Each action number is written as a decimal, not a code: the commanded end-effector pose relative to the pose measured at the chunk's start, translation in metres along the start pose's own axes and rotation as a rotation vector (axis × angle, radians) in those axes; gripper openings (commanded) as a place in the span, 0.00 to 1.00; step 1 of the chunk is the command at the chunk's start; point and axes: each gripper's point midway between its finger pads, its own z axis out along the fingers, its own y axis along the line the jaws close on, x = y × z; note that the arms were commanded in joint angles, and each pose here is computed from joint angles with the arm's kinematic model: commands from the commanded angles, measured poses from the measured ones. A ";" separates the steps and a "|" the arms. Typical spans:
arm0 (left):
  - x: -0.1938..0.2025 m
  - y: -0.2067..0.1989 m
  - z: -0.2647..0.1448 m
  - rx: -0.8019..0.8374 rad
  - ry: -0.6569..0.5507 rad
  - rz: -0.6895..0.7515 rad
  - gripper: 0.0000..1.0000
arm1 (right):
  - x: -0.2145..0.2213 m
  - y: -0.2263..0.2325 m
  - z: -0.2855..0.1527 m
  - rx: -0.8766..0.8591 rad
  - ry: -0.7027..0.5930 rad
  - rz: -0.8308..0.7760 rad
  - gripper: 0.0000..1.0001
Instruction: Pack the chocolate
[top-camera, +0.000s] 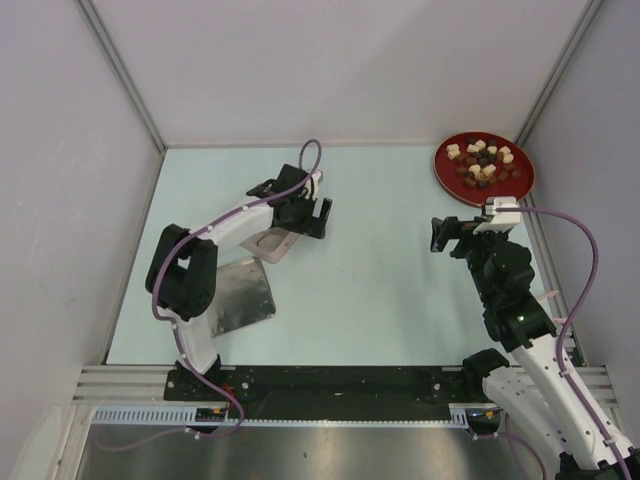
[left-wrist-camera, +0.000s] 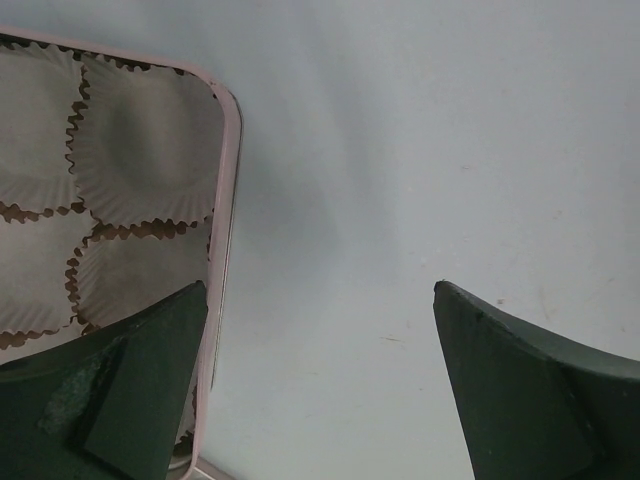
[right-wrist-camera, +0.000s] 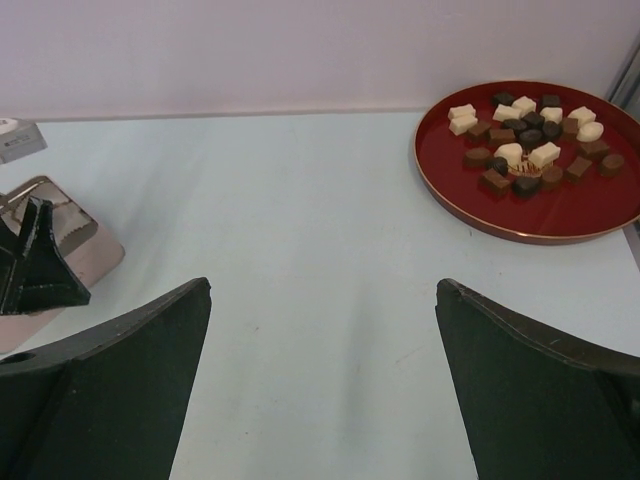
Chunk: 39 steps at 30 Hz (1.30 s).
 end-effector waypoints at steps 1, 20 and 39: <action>0.009 -0.045 -0.006 0.105 0.027 -0.046 1.00 | -0.012 0.003 -0.002 -0.006 -0.047 0.016 1.00; 0.044 -0.116 -0.071 0.241 -0.046 0.019 1.00 | 0.017 0.014 0.021 0.010 0.058 0.033 1.00; 0.043 0.015 -0.189 -0.075 -0.519 -0.045 1.00 | 0.090 -0.077 0.193 0.207 0.464 -0.008 1.00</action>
